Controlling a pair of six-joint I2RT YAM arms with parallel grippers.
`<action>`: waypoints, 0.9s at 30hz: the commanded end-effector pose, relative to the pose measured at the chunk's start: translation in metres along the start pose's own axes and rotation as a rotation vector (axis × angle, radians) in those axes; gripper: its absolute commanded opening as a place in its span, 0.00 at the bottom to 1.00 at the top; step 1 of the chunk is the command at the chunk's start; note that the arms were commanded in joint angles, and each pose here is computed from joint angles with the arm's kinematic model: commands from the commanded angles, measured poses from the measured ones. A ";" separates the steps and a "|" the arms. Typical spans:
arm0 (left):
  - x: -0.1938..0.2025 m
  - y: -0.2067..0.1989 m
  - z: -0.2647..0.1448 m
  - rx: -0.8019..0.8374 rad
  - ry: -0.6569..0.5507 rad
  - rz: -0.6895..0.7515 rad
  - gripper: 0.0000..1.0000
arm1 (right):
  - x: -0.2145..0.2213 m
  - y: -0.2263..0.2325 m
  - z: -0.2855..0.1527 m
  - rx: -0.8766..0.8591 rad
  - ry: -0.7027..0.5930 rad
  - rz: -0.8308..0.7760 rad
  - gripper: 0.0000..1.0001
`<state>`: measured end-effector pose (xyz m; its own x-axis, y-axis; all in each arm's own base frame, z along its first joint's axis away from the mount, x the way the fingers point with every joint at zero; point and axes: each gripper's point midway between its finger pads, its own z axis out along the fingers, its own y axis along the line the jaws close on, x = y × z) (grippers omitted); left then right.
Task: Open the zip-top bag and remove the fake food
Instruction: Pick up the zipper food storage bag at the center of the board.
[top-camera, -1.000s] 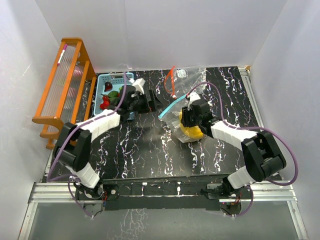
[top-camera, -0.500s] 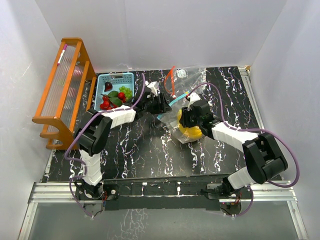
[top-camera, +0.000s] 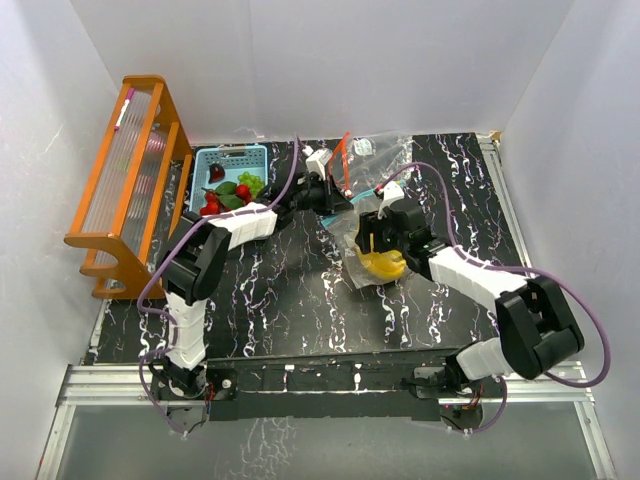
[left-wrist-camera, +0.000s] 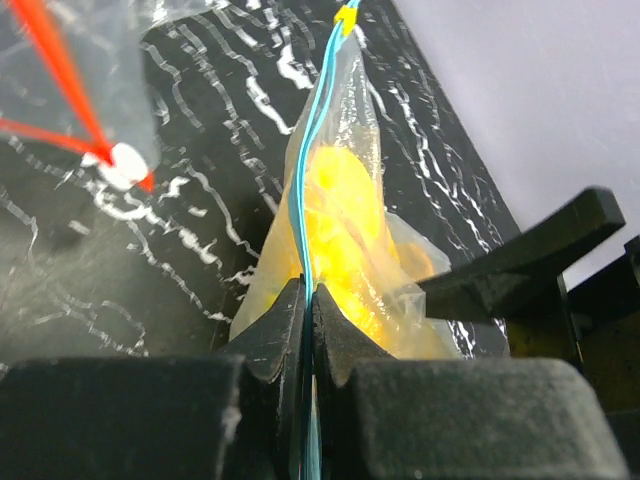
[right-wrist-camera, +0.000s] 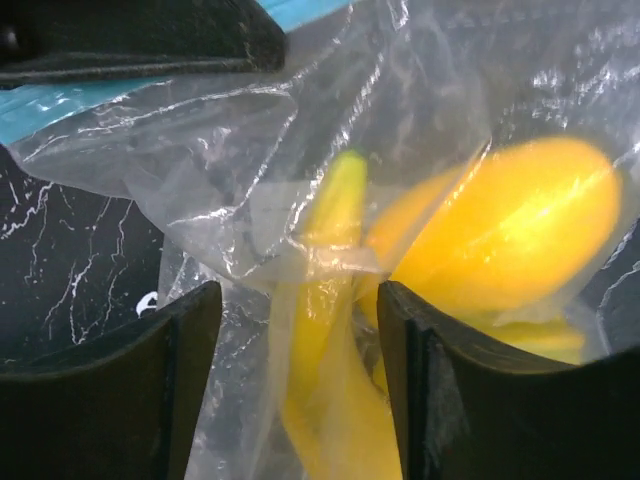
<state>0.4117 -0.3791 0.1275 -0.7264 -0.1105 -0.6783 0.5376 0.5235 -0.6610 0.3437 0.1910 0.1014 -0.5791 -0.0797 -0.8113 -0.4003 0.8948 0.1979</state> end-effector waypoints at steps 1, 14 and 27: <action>-0.034 -0.047 -0.022 0.199 0.010 0.253 0.00 | -0.065 -0.005 -0.025 0.061 -0.201 -0.022 0.74; -0.098 -0.074 -0.137 0.522 -0.010 0.481 0.00 | -0.152 -0.036 -0.088 -0.006 -0.497 0.012 0.90; -0.083 -0.123 -0.180 0.818 0.063 0.541 0.00 | -0.157 0.014 -0.120 -0.678 -0.656 -0.136 0.91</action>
<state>0.3615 -0.2921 0.2947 -0.4433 0.0046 -0.8964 0.8870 -0.1418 -0.4394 0.3778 0.1316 0.2488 -0.1999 0.2664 -0.9429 -0.6428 0.6906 0.3314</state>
